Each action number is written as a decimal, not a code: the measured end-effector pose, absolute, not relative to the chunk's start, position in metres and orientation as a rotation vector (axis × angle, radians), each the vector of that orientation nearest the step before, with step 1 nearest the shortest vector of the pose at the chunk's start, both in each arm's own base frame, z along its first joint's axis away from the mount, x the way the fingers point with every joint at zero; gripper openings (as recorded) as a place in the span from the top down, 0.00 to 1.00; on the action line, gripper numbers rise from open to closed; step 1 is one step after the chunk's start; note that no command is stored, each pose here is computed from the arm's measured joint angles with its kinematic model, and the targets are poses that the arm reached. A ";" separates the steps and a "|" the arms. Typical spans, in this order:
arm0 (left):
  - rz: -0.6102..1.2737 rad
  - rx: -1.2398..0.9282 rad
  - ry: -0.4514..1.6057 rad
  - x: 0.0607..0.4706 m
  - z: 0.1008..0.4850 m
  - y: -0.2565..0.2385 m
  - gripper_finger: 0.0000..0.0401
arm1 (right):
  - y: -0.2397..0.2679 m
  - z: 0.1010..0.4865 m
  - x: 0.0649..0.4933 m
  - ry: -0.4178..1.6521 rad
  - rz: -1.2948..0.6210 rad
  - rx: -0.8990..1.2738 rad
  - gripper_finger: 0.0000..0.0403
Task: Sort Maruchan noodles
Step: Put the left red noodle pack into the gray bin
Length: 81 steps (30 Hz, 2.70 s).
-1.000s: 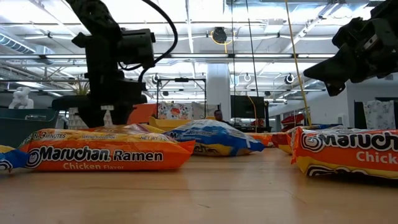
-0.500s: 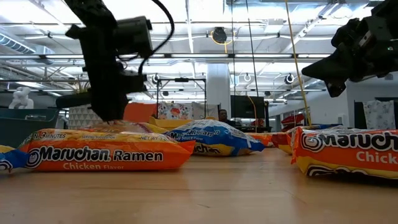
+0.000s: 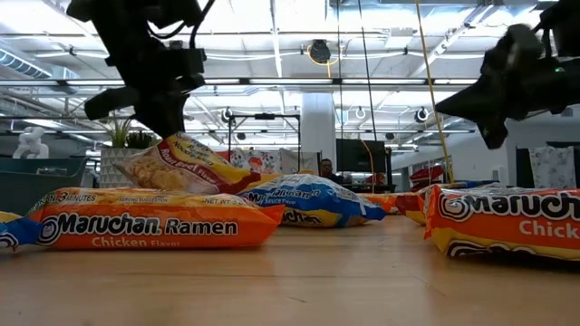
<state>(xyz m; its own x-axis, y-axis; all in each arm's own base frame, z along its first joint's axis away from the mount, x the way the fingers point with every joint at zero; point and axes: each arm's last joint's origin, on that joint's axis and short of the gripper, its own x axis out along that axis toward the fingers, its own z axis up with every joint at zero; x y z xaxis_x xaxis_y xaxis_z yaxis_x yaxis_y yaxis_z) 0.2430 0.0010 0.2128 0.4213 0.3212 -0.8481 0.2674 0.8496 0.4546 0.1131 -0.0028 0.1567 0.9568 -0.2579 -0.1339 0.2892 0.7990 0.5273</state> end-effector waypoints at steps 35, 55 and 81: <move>-0.001 0.630 1.120 0.243 0.214 -0.018 1.00 | -0.012 0.175 0.420 0.567 0.074 0.314 0.25; 0.022 0.612 1.076 0.247 0.216 -0.018 1.00 | -0.021 0.121 0.433 0.565 0.335 0.442 0.26; 0.269 0.522 1.030 0.249 0.221 -0.016 0.91 | -0.034 0.117 0.432 0.549 0.494 0.512 0.80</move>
<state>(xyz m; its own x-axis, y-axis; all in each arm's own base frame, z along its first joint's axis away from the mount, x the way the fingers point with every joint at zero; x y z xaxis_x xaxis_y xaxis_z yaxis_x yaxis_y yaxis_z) 0.2486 -0.0160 0.2209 0.4970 0.4490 -0.7426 0.0284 0.8469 0.5310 0.4325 -0.0340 0.1170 0.7449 0.5619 -0.3597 -0.2989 0.7631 0.5729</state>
